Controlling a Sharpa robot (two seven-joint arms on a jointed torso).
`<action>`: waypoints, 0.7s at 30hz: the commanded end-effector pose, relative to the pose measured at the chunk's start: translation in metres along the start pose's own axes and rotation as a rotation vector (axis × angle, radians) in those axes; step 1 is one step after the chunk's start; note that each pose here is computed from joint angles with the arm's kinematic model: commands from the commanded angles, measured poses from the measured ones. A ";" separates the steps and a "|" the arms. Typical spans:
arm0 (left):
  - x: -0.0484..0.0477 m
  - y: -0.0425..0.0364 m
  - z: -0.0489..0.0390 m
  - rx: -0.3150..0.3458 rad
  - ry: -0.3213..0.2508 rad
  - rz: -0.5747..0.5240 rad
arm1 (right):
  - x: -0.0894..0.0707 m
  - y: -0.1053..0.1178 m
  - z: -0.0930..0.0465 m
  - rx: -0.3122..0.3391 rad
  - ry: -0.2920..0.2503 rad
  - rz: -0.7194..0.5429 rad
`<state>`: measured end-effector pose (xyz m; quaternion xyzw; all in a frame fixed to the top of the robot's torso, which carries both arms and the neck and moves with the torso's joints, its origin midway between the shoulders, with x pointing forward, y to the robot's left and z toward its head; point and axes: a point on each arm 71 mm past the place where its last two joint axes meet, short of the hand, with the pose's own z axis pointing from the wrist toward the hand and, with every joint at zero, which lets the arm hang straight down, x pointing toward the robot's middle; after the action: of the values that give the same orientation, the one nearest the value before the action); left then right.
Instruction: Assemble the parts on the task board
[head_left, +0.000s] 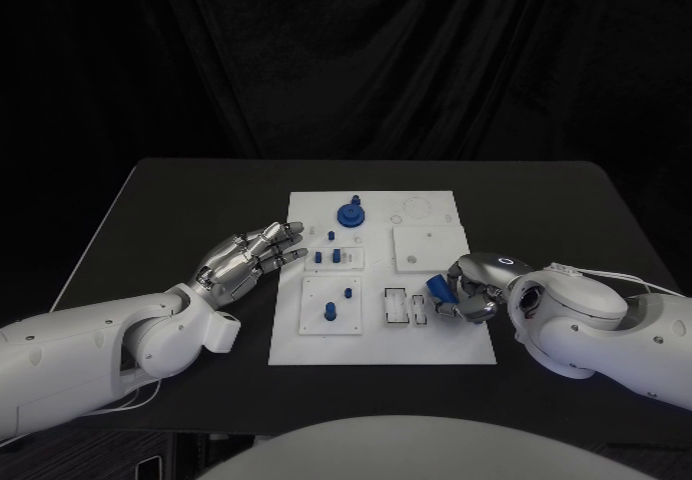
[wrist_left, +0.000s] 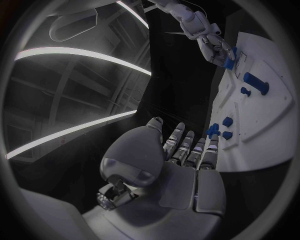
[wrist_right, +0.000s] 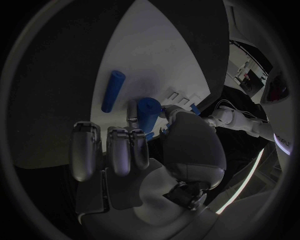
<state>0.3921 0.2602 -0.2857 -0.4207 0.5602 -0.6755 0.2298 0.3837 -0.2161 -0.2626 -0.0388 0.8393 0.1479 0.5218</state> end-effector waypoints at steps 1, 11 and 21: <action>0.0009 -0.0026 -0.0004 0.043 0.008 -0.015 | -0.008 0.009 -0.004 -0.089 -0.114 0.093; 0.0009 -0.0018 -0.0005 0.039 0.009 -0.017 | -0.003 0.017 -0.012 -0.091 -0.090 0.302; 0.0015 -0.0008 0.0002 0.037 0.011 -0.018 | 0.010 0.025 -0.013 -0.070 0.013 0.369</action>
<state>0.3917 0.2602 -0.2870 -0.4214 0.5604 -0.6756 0.2279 0.3647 -0.1963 -0.2584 0.0758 0.8247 0.2624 0.4953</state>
